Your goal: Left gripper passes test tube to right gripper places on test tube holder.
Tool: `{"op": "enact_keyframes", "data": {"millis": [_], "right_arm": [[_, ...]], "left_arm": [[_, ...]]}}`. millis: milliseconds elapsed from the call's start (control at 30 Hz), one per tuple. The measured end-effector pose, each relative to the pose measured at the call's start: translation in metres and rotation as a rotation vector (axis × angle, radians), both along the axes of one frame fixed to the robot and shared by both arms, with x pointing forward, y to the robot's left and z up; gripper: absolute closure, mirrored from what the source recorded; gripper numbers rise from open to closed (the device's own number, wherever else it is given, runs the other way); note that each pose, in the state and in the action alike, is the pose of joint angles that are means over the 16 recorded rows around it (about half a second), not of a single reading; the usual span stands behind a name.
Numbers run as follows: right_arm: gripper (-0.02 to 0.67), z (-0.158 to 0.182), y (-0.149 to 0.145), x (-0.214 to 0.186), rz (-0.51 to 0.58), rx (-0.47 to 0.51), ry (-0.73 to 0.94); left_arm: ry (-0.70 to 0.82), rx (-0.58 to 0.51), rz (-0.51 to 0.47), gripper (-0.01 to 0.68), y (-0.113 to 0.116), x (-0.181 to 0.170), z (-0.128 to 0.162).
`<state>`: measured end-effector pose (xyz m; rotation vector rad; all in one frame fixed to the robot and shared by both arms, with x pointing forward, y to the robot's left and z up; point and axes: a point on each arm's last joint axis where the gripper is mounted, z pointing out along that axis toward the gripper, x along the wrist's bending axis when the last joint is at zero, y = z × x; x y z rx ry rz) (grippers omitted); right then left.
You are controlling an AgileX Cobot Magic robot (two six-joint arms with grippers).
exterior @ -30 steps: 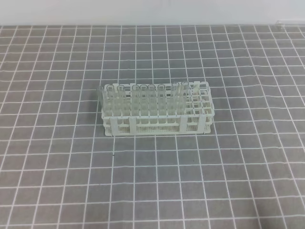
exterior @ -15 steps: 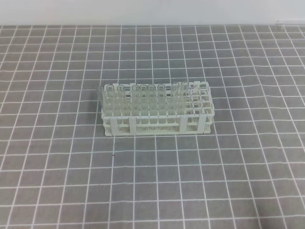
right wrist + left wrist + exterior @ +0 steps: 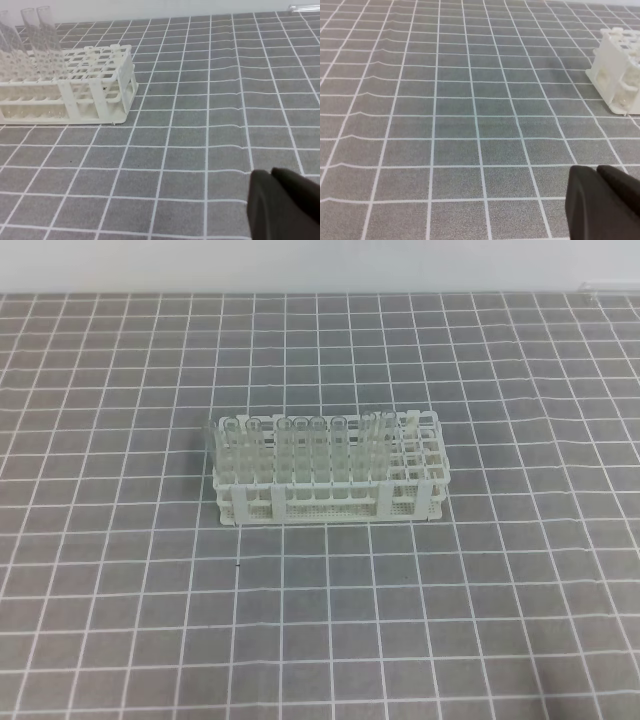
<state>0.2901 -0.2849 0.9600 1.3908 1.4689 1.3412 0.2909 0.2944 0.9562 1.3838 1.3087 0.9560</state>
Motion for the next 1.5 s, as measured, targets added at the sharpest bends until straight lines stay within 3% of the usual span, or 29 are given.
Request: {"op": "enact_keyframes", "data": {"millis": [1500], "right_arm": [[0.650,-0.0001,0.0000,0.0001,-0.001,0.003,0.002]], "left_arm": [[0.001,0.000,0.000,0.673,0.0000,0.0001,0.0002]]}}
